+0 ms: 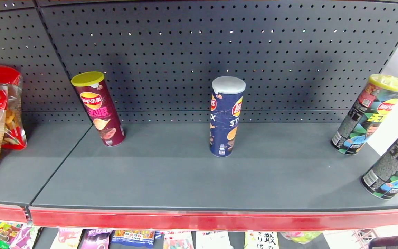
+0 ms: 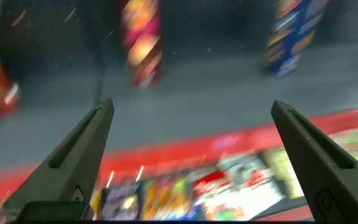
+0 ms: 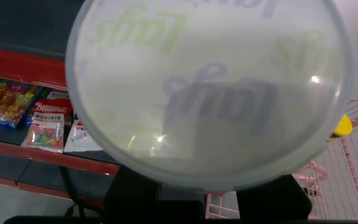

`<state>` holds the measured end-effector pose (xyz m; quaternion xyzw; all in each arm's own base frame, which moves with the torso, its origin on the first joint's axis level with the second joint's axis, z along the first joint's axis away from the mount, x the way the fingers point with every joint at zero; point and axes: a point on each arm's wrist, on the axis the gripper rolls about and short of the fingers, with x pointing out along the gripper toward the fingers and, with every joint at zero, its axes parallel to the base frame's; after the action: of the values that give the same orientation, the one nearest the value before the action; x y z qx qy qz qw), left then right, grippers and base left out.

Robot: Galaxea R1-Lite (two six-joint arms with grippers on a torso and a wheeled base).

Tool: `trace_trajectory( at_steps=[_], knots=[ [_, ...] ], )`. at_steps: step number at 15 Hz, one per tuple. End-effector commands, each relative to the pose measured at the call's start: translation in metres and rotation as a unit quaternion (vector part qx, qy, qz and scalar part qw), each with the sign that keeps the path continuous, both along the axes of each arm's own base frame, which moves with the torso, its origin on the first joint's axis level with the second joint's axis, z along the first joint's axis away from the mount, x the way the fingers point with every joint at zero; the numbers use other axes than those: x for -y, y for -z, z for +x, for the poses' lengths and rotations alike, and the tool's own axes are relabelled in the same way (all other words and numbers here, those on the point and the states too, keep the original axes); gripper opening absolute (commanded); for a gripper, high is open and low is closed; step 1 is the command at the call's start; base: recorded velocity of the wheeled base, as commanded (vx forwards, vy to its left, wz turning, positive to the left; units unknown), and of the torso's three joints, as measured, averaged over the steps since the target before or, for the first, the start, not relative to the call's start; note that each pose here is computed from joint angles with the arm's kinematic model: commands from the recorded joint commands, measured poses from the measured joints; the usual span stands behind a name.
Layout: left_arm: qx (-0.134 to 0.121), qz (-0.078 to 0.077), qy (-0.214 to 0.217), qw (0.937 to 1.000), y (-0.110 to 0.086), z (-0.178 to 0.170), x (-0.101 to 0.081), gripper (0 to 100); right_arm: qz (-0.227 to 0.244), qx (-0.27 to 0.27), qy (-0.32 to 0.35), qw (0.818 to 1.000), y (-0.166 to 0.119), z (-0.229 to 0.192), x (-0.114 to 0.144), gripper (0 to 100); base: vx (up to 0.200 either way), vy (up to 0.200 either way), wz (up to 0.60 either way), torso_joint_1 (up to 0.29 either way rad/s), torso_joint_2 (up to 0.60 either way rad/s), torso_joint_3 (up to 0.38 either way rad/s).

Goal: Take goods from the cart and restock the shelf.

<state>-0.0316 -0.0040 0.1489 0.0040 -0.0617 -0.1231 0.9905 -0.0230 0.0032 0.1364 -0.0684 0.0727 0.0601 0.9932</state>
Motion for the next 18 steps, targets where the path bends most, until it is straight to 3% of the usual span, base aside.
trace_trajectory(
  at_steps=[1, 2, 3, 5, 7, 10, 13, 16, 18],
  knots=[
    [-0.051, 0.031, 0.215, 0.9747, -0.116, 0.071, 0.013, 100, -0.001, -0.012, 0.004, 1.000, -0.004, 0.005, 0.000, 0, 0.000, 0.000, 0.00, 0.000, 0.00, 0.000],
    [-0.070, 0.048, 0.272, 0.9586, -0.119, 0.093, 0.020, 100, -0.001, -0.009, 0.002, 1.000, -0.005, 0.004, 0.000, 0, 0.000, 0.000, 0.00, 0.000, 0.00, 0.000],
    [-0.084, 0.059, 0.336, 0.9361, -0.122, 0.123, 0.032, 100, -0.001, -0.004, -0.001, 1.000, -0.007, 0.003, 0.000, 0, 0.000, 0.000, 0.00, 0.000, 0.00, 0.000],
    [-0.099, 0.062, 0.375, 0.9197, -0.121, 0.177, 0.056, 100, -0.001, -0.001, -0.003, 1.000, -0.008, 0.003, 0.000, 0, 0.000, 0.000, 0.00, 0.000, 0.00, 0.000],
    [-0.122, 0.065, 0.390, 0.9104, -0.109, 0.228, 0.081, 100, 0.000, 0.003, -0.004, 1.000, -0.013, 0.003, 0.000, 0, 0.000, 0.000, 0.00, 0.000, 0.00, 0.000],
    [-0.124, 0.074, 0.400, 0.9052, -0.086, 0.277, 0.124, 100, 0.000, 0.003, -0.002, 1.000, -0.011, 0.002, 0.000, 0, 0.000, 0.000, 0.00, 0.000, 0.00, 0.000],
    [-0.114, 0.077, 0.404, 0.9044, -0.076, 0.313, 0.145, 100, 0.000, 0.004, -0.002, 1.000, -0.011, 0.002, 0.000, 0, 0.000, 0.000, 0.00, 0.000, 0.00, 0.000],
    [-0.103, 0.088, 0.387, 0.9121, -0.074, 0.338, 0.158, 100, 0.007, 0.004, 0.000, 1.000, -0.011, 0.001, 0.000, 0, 0.000, 0.000, 0.00, 0.000, 0.00, 0.000],
    [-0.097, 0.089, 0.399, 0.9076, -0.074, 0.342, 0.171, 100, 0.012, 0.002, 0.003, 1.000, -0.011, 0.002, 0.000, 0, 0.000, 0.000, 0.00, 0.000, 0.00, 0.000]
  ],
)
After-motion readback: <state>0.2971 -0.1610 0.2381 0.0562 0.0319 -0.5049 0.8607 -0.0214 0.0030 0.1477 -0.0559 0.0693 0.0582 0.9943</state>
